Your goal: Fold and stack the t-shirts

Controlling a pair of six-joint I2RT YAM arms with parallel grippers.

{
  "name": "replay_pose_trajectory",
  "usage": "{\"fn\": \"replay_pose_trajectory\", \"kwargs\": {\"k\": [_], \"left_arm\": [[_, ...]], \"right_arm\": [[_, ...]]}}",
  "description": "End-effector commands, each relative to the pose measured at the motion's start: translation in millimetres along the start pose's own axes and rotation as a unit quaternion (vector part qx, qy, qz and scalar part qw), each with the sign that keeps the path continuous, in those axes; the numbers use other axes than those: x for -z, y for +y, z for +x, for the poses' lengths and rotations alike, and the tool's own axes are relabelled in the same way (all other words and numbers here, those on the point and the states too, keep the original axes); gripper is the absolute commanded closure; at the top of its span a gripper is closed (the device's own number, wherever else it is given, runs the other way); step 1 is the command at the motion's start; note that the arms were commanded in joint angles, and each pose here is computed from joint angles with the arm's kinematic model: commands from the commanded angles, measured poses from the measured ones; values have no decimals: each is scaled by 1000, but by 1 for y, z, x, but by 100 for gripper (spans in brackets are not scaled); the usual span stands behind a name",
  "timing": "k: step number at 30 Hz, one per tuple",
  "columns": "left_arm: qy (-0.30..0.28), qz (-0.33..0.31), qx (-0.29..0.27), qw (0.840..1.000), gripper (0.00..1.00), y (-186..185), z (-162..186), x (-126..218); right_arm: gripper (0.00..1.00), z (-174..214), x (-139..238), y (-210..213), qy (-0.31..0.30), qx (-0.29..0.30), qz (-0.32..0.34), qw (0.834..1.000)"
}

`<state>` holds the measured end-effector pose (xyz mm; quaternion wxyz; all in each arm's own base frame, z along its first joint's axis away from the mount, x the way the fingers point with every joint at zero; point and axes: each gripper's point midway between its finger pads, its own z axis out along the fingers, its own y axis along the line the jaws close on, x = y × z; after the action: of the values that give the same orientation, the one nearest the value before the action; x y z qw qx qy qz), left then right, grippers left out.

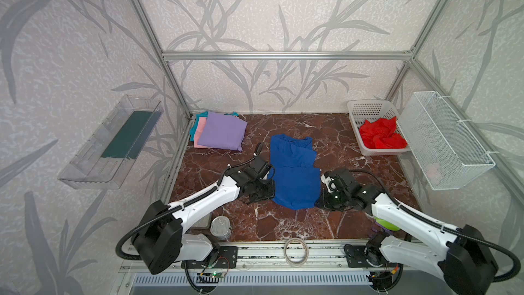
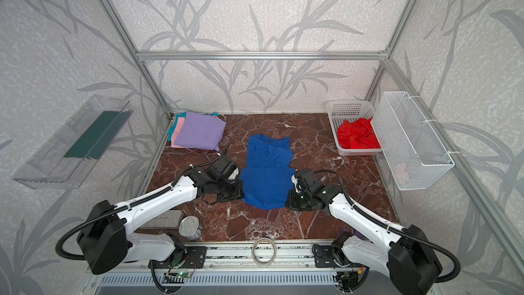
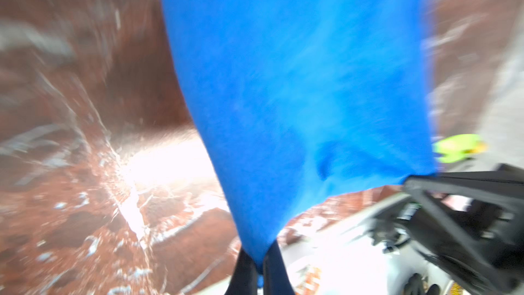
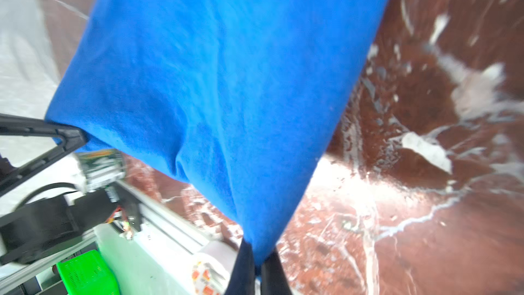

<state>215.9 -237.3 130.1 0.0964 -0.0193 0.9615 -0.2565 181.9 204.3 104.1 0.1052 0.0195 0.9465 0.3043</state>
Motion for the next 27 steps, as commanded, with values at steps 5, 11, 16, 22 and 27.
{"fn": "replay_pose_trajectory", "kwargs": {"k": [5, 11, 16, 22, 27], "left_arm": [[-127, -17, -63, 990, 100, -36, -73, 65], [-171, 15, -32, 985, 100, -42, -149, 64], [-165, 45, -3, 985, 100, -37, -206, 38], [-156, 106, 57, 980, 100, -24, -266, 3], [-142, 133, 61, 979, 100, -31, -307, -26]], "right_arm": [[100, -60, 47, 39, -65, 13, -15, 998], [100, -141, 42, 42, -106, -37, -70, 991], [100, -198, 20, 32, -101, -57, -78, 990], [100, -260, -16, 3, -88, -91, -81, 989], [100, -299, -45, -17, -79, -109, -76, 988]]}}
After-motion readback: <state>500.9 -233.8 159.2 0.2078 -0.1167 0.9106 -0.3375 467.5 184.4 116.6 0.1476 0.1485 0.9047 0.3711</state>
